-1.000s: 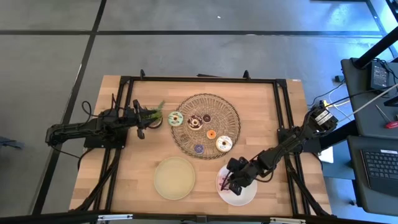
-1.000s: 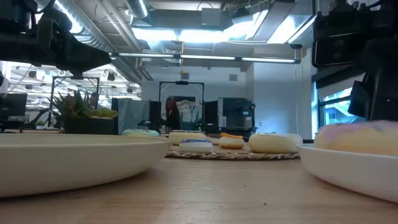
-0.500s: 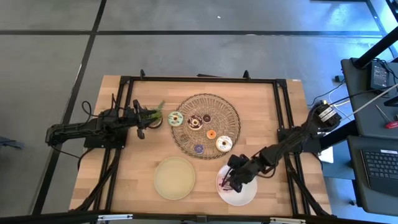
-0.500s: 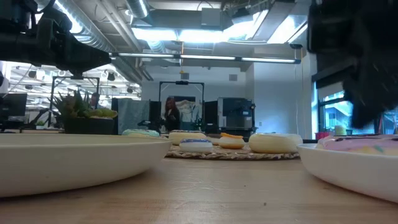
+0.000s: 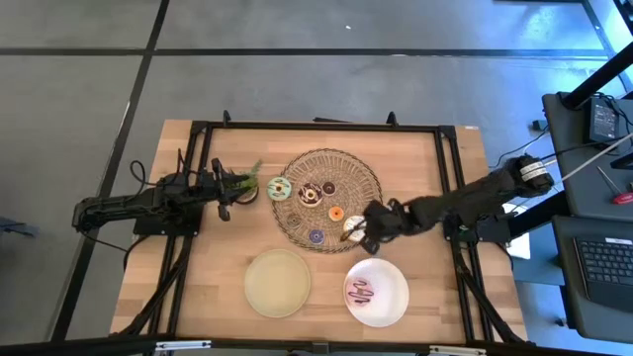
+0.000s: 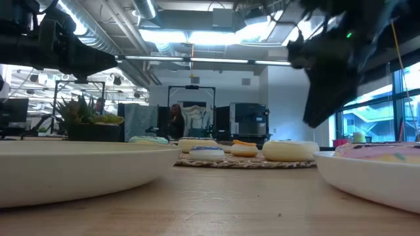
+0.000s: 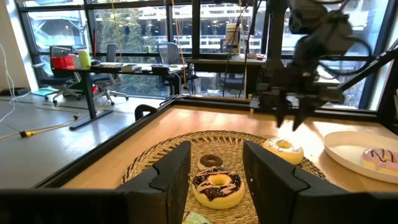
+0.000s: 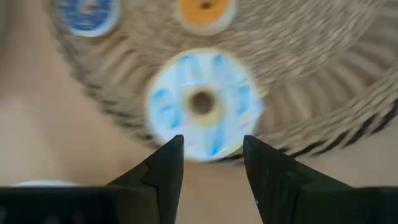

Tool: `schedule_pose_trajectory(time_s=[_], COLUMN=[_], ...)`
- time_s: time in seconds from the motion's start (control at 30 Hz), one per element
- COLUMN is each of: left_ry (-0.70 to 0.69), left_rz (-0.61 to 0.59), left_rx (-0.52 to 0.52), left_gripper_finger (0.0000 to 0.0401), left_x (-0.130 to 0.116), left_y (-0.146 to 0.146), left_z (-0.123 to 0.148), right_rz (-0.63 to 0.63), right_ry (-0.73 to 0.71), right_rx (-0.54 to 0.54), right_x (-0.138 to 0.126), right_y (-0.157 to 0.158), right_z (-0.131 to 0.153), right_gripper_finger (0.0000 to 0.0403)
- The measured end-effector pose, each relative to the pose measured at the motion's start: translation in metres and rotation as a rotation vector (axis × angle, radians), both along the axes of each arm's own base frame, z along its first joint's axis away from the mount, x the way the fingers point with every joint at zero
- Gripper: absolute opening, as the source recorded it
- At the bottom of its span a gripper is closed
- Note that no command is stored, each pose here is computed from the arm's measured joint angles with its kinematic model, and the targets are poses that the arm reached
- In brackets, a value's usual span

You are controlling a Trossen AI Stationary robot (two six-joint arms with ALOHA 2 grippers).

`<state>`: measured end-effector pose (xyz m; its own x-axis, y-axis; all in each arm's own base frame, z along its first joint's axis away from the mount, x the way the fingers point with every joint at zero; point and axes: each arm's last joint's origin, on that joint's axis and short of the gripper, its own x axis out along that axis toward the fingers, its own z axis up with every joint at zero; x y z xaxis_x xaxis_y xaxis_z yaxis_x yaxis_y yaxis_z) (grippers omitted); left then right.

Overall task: Pick & Place donuts
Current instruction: Put the big white donut on the white plate

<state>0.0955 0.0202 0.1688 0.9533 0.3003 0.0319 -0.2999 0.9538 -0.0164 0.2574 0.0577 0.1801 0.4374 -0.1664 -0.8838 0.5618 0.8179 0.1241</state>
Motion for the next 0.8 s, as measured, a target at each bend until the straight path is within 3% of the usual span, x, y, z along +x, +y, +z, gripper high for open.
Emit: schedule_pose_trajectory(time_s=[0.27, 0.5, 0.8], left_ry=[0.000, 0.000, 0.000], left_rz=[0.000, 0.000, 0.000], left_rx=[0.000, 0.000, 0.000], left_gripper_finger=[0.0143, 0.0143, 0.0143], left_x=[0.000, 0.000, 0.000], left_y=[0.000, 0.000, 0.000], left_z=[0.000, 0.000, 0.000], right_rz=[-0.024, -0.008, -0.008], right_ry=[0.045, 0.085, 0.118], right_rx=[-0.032, 0.036, 0.026], right_x=[0.009, 0.016, 0.022], right_y=[-0.024, -0.023, -0.022], right_z=[-0.010, -0.026, -0.042], right_gripper_finger=[0.0166, 0.0166, 0.0166])
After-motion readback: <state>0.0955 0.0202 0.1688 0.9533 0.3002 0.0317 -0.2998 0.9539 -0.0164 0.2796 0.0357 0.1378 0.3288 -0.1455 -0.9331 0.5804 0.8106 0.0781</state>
